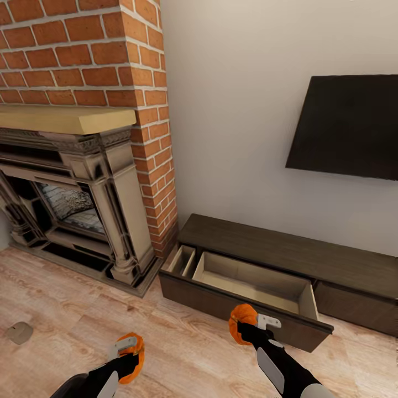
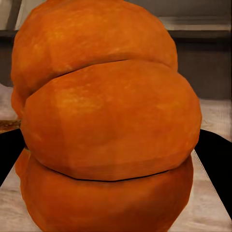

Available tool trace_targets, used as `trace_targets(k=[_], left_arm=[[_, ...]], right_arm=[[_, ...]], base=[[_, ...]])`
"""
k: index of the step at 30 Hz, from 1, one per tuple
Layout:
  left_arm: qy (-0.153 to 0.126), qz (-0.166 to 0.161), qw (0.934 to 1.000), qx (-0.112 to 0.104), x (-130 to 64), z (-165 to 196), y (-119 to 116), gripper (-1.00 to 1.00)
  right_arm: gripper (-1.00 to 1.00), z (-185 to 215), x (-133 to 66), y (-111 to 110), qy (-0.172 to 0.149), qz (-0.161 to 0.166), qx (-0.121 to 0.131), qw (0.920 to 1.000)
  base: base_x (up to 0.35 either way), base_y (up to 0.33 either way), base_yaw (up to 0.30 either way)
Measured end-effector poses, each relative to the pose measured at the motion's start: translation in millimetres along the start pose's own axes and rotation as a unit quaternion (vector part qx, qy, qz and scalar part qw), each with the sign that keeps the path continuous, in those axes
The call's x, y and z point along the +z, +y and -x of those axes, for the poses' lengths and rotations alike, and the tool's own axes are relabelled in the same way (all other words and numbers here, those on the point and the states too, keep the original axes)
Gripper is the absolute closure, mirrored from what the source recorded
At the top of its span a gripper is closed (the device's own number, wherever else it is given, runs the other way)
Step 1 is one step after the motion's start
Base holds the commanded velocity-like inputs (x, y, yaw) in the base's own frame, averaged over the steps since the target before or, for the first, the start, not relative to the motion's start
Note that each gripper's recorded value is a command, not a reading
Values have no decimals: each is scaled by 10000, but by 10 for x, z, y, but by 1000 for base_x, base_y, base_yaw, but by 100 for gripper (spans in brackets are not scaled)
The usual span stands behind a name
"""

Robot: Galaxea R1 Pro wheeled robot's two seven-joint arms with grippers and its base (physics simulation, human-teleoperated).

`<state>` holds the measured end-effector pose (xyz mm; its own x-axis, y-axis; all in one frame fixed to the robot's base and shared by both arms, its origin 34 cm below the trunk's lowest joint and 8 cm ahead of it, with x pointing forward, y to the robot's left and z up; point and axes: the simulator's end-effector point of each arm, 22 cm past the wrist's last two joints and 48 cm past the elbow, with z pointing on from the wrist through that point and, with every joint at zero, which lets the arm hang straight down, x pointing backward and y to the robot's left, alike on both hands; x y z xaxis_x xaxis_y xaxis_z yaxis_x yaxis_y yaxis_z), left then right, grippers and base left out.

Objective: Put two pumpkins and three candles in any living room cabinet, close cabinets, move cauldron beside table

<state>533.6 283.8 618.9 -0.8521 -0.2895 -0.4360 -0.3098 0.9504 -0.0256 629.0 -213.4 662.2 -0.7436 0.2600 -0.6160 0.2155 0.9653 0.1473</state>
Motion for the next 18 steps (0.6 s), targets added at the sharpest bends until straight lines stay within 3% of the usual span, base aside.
trace_targets(k=[18], left_arm=[[2, -7, 10000, 12, 0, -3, -10, 100]], right_arm=[[100, -1, 1, -1, 1, -1, 1, 10000]], base=[[83, 0, -281]])
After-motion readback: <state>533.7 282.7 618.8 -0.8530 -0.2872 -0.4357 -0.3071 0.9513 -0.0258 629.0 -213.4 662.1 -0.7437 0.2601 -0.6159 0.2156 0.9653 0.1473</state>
